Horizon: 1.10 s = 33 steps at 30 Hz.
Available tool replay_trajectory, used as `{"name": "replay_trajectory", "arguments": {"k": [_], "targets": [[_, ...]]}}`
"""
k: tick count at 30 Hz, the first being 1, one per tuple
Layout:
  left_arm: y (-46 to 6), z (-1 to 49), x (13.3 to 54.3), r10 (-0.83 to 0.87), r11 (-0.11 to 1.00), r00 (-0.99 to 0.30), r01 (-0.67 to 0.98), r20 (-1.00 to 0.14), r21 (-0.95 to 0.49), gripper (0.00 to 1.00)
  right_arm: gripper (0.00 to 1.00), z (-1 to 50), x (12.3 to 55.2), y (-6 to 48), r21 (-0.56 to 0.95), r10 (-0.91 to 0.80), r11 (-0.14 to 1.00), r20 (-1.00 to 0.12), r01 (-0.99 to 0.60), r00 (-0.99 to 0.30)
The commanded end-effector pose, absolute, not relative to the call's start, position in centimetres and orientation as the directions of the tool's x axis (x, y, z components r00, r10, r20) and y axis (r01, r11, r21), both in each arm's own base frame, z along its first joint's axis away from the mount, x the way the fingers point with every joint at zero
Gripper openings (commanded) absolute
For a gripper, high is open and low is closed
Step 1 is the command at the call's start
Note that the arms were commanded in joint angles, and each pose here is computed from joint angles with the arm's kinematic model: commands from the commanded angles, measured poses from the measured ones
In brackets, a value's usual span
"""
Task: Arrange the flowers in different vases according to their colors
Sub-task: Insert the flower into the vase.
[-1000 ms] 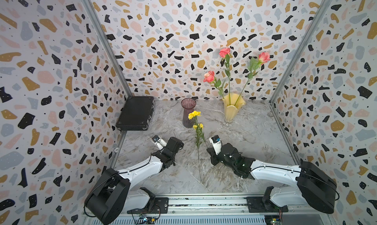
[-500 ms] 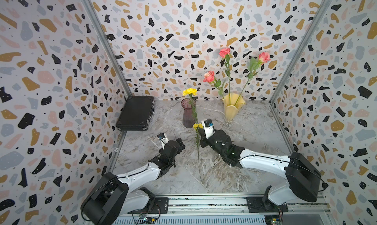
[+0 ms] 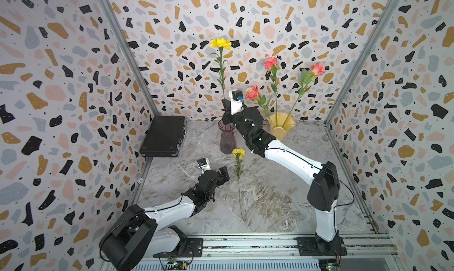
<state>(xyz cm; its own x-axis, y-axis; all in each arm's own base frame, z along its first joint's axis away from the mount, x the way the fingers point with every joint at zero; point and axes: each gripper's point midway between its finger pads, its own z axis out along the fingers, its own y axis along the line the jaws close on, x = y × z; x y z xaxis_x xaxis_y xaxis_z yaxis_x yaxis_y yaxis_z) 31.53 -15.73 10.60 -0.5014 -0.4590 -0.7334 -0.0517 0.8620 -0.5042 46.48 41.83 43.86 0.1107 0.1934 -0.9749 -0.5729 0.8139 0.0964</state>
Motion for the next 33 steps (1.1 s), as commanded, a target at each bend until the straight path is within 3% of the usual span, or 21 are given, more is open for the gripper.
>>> {"name": "replay_trajectory", "arguments": {"k": [1, 9, 19, 26, 31, 33], "targets": [[-16.7, 12.1, 32.3, -0.489, 0.837, -0.485, -0.025, -0.725, -0.547, 0.99, 0.00, 45.1, 49.4, 40.9, 0.161, 0.266, 0.798, -0.959, -0.581, 0.100], [-17.0, 12.2, 32.2, -0.488, 0.832, -0.493, -0.013, -0.720, -0.554, 0.99, 0.00, 41.0, 54.1, 42.3, 0.153, 0.273, 0.779, -0.956, -0.608, 0.109], [-17.5, 11.5, 32.4, -0.500, 0.822, -0.513, -0.027, -0.698, -0.569, 0.99, 0.00, 35.1, 53.9, 42.4, 0.127, 0.209, 0.793, -0.975, -0.595, 0.070], [-17.6, 11.1, 32.5, -0.495, 0.825, -0.522, -0.030, -0.695, -0.565, 0.99, 0.00, 35.0, 52.2, 42.6, 0.076, 0.155, 0.791, -0.985, -0.607, 0.079], [-17.4, 11.3, 32.5, -0.494, 0.827, -0.516, -0.031, -0.700, -0.561, 0.99, 0.05, 36.5, 51.1, 42.6, 0.039, 0.133, 0.789, -0.985, -0.613, 0.109], [-17.4, 11.3, 32.5, -0.494, 0.827, -0.516, -0.033, -0.700, -0.561, 0.99, 0.15, 36.9, 50.8, 42.6, 0.035, 0.131, 0.787, -0.985, -0.616, 0.111]]}}
